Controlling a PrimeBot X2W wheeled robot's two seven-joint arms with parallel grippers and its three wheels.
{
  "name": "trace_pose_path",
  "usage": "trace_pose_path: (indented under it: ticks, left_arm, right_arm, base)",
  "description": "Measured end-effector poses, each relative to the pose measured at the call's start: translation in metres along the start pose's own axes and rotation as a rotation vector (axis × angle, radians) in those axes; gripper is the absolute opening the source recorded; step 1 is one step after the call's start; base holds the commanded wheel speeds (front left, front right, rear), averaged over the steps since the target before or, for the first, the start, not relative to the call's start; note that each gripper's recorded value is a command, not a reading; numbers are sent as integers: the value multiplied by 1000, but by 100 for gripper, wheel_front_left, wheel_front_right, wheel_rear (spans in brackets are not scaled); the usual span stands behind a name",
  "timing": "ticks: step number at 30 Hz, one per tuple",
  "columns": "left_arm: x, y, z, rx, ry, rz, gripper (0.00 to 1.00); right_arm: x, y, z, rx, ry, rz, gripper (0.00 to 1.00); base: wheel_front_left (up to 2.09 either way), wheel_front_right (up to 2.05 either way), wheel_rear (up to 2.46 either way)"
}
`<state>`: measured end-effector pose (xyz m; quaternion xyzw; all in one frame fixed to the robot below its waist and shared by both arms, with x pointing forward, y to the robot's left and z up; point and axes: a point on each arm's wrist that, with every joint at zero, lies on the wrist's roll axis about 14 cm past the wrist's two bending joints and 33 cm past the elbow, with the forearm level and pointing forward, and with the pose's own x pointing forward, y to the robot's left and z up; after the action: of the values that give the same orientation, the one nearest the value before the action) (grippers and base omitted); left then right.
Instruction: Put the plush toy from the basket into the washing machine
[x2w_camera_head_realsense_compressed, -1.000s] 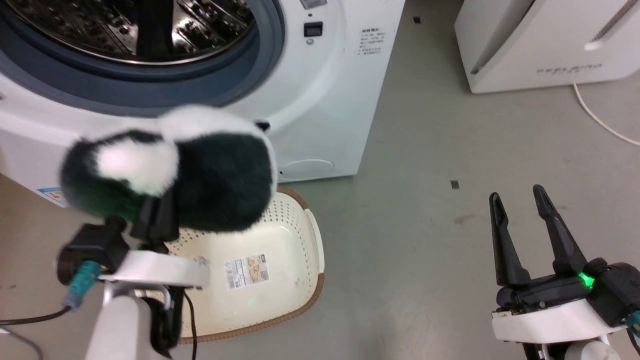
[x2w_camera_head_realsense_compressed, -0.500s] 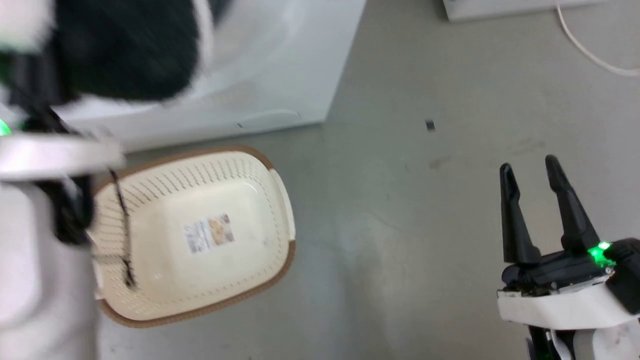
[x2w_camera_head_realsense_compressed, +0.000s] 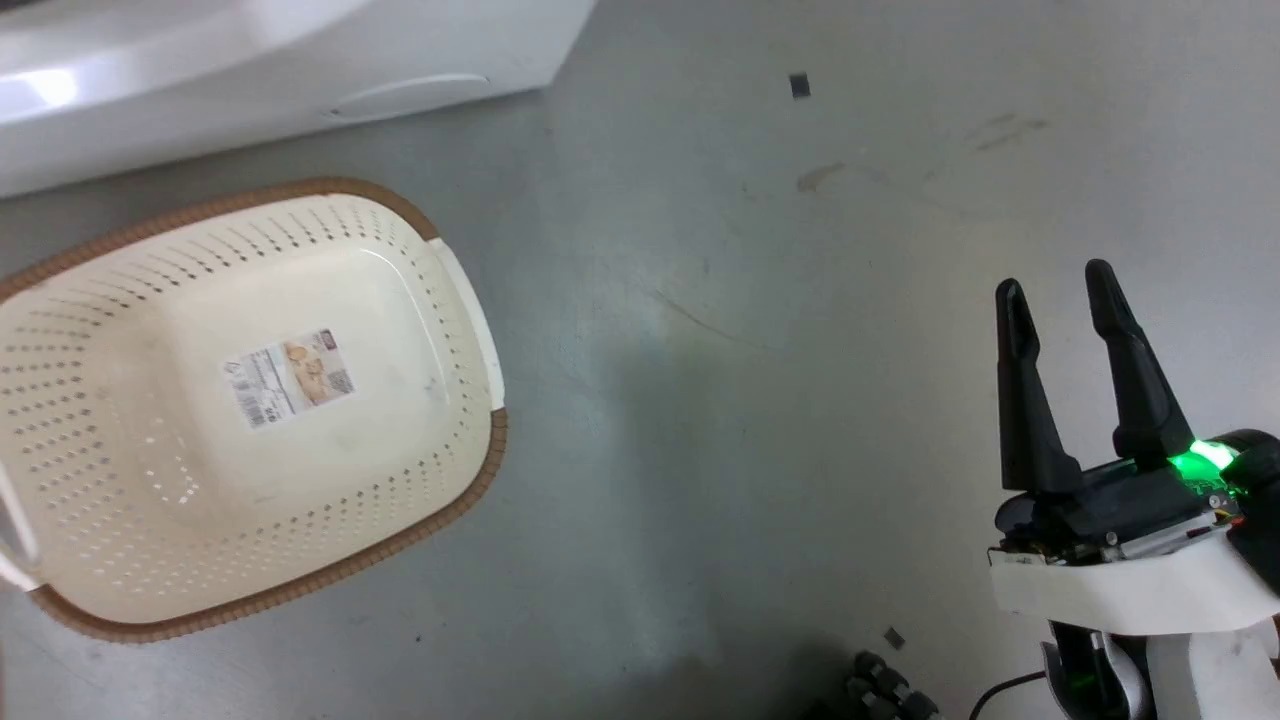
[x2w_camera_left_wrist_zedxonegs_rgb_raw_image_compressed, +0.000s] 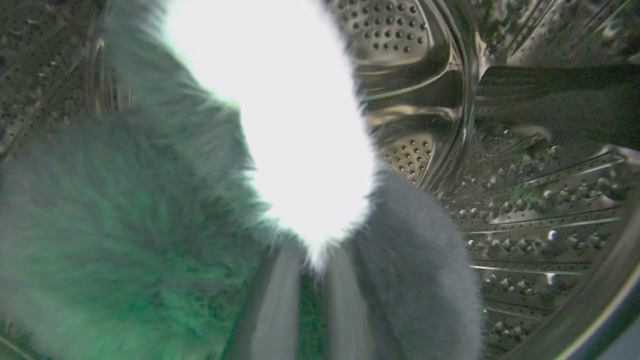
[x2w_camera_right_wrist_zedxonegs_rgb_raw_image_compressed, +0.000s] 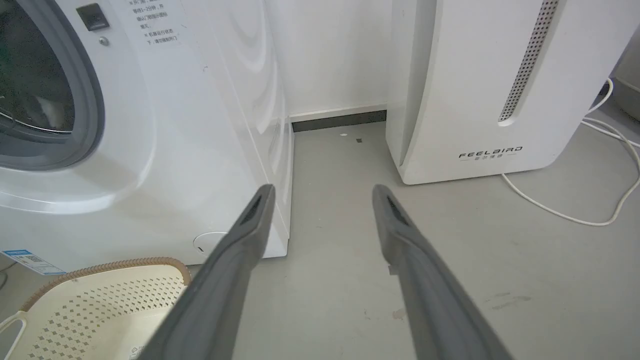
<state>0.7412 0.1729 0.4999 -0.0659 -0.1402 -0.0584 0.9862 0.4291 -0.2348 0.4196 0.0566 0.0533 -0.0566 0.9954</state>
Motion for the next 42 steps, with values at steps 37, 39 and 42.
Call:
trace_pose_path:
  ticks: [37,39,42]
  left_arm:
    - [-58,-25,-97,106,482,-127,100]
    - [-68,-31,-84,87,465,-131,100]
    - [-84,-39,-60,64,438,-141,100]
  right_arm:
    - [4,10,21,-35,-60,40,100]
    - [0,12,31,-42,-84,48,100]
    - [-7,17,46,-44,-123,61,100]
  base:
    - [0,0,0]
    - [0,0,0]
    - [0,0,0]
